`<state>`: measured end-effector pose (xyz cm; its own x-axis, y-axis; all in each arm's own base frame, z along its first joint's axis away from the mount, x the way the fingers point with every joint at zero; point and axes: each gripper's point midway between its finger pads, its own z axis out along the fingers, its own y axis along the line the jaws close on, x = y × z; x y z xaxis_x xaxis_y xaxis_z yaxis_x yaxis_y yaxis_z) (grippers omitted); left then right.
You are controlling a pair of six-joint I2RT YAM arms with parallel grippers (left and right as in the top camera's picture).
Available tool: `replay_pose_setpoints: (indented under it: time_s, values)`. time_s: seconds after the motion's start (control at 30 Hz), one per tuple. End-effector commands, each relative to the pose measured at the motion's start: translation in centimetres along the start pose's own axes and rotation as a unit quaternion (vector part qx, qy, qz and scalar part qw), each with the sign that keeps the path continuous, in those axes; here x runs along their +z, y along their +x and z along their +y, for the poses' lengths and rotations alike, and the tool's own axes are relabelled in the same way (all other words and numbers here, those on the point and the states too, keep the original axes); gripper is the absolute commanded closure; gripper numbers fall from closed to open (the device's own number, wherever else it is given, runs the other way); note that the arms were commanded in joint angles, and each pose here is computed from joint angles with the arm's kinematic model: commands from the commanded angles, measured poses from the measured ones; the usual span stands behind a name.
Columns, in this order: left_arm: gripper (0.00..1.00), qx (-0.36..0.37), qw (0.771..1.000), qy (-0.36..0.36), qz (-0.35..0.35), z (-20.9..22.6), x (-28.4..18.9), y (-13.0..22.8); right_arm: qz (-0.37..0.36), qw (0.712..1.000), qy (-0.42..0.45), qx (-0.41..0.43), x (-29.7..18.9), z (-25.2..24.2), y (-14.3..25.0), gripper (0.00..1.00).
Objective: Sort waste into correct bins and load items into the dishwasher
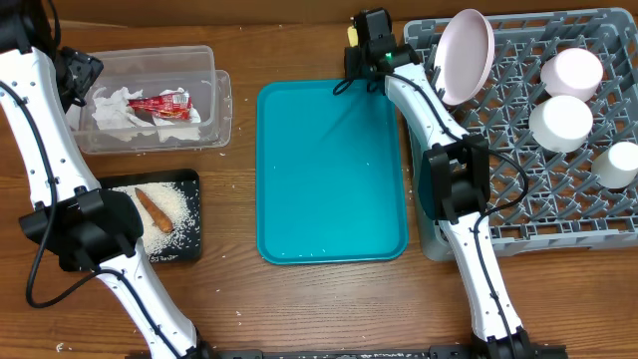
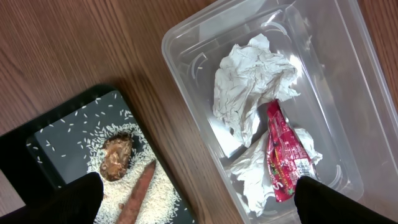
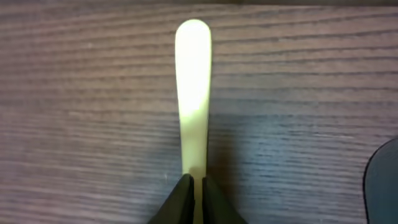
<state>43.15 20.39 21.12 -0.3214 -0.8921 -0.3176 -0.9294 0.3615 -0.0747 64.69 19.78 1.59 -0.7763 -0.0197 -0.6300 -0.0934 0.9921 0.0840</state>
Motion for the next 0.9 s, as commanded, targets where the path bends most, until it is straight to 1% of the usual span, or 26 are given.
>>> replay_pose_setpoints:
  time_s: [0.0, 0.13, 0.17, 0.23, 0.27, 0.3, 0.4, 0.47, 0.5, 0.7, 0.87]
  values:
    - [0.00, 0.004, 1.000, 0.003, -0.002, -0.2, -0.2, 0.1, -0.018, 1.000, -0.002, 0.000, -1.7, 0.4, -1.8, 0.96]
    - [0.00, 0.004, 1.000, 0.003, -0.002, -0.2, -0.2, 0.1, -0.026, 1.000, -0.004, 0.000, -2.4, 0.5, -2.6, 0.96]
    - [0.00, 0.004, 1.000, 0.003, -0.002, -0.2, -0.2, 0.1, -0.027, 1.000, -0.005, 0.000, -2.8, 0.6, -2.8, 0.94]
    - [0.00, 0.004, 1.000, 0.003, -0.002, -0.2, -0.2, 0.1, -0.027, 1.000, -0.006, 0.000, -3.1, 0.7, -3.0, 0.74]
    - [0.00, 0.004, 1.000, 0.003, -0.002, -0.2, -0.2, 0.1, -0.024, 1.000, -0.011, 0.000, -3.2, 0.8, -2.9, 0.69]
    - [0.00, 0.004, 1.000, 0.003, -0.002, -0.2, -0.2, 0.1, -0.015, 1.000, -0.021, 0.000, -3.3, 1.1, -2.5, 0.67]
    - [0.00, 0.004, 1.000, 0.003, -0.002, -0.2, -0.2, 0.1, 0.010, 0.999, -0.032, -0.001, -3.3, 1.5, -1.3, 0.67]
    - [0.00, 0.003, 1.000, 0.003, -0.002, -0.2, -0.2, 0.1, 0.024, 0.999, -0.028, -0.003, -3.4, 1.5, -0.6, 0.63]
    - [0.00, 0.003, 1.000, 0.003, -0.002, -0.2, -0.2, 0.1, 0.028, 0.999, -0.024, -0.004, -3.4, 1.5, -0.4, 0.63]
    - [0.00, 0.004, 1.000, 0.003, -0.002, -0.2, -0.2, 0.1, 0.034, 0.999, -0.021, -0.007, -4.1, 1.8, -0.3, 0.55]
    - [0.00, 0.004, 1.000, 0.003, -0.002, -0.2, -0.2, 0.1, 0.054, 0.998, -0.020, -0.014, -5.6, 2.4, 0.3, 0.54]
